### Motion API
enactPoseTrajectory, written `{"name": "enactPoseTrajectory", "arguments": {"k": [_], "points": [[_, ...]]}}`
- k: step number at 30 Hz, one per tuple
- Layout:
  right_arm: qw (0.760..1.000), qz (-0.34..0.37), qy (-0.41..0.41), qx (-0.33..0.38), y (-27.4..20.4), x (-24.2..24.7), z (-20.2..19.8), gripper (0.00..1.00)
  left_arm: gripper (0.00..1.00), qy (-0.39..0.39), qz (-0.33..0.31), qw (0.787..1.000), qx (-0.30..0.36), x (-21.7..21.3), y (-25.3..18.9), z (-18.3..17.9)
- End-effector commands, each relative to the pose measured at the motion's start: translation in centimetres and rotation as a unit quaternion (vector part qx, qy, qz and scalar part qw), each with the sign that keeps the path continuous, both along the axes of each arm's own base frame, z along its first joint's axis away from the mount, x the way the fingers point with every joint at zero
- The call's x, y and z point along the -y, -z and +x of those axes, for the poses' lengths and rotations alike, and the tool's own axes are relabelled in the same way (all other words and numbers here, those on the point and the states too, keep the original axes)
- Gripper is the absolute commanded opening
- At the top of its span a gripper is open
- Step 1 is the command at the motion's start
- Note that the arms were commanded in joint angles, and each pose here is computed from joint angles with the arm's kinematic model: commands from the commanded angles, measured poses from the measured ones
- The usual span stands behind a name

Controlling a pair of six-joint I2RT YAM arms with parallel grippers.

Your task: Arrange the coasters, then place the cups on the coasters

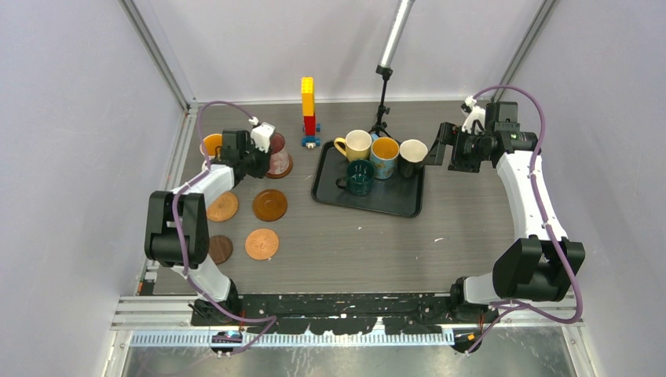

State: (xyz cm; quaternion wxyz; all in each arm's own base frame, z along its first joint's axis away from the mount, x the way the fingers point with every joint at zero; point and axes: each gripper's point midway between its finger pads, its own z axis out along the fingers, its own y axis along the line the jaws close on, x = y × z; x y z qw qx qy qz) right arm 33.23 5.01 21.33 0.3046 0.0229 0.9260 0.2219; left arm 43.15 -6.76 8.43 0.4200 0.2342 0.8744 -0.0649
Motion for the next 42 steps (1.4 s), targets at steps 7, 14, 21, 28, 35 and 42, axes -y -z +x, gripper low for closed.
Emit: {"name": "enactPoseTrajectory", "arguments": {"k": [7, 14, 21, 28, 35, 42], "points": [[1.0, 0.01, 0.001, 0.02, -0.9, -0.2, 0.3, 0.9, 0.49, -0.009, 0.033, 0.999, 0.04, -1.3, -2.1, 1.0], [1.0, 0.013, 0.001, 0.02, -0.9, -0.3, 0.2, 0.9, 0.5, -0.007, 0.04, 0.998, 0.037, -1.4, -1.6, 1.5], [1.0, 0.014, 0.002, 0.018, -0.7, -0.3, 0.2, 0.9, 0.55, -0.015, 0.036, 0.999, 0.038, -1.4, -1.5, 2.4], [1.0, 0.014, 0.001, 0.018, -0.7, -0.3, 0.2, 0.9, 0.57, -0.031, 0.045, 0.998, 0.038, -2.0, -1.2, 2.8], [1.0, 0.018, 0.002, 0.016, -0.5, -0.4, 0.3, 0.9, 0.6, -0.017, 0.034, 0.998, 0.039, -1.4, -1.5, 2.5], [1.0, 0.016, 0.0, 0.017, -0.6, -0.4, 0.4, 0.9, 0.67, -0.002, 0.015, 0.999, 0.042, -0.4, -2.5, 2.2]]}}
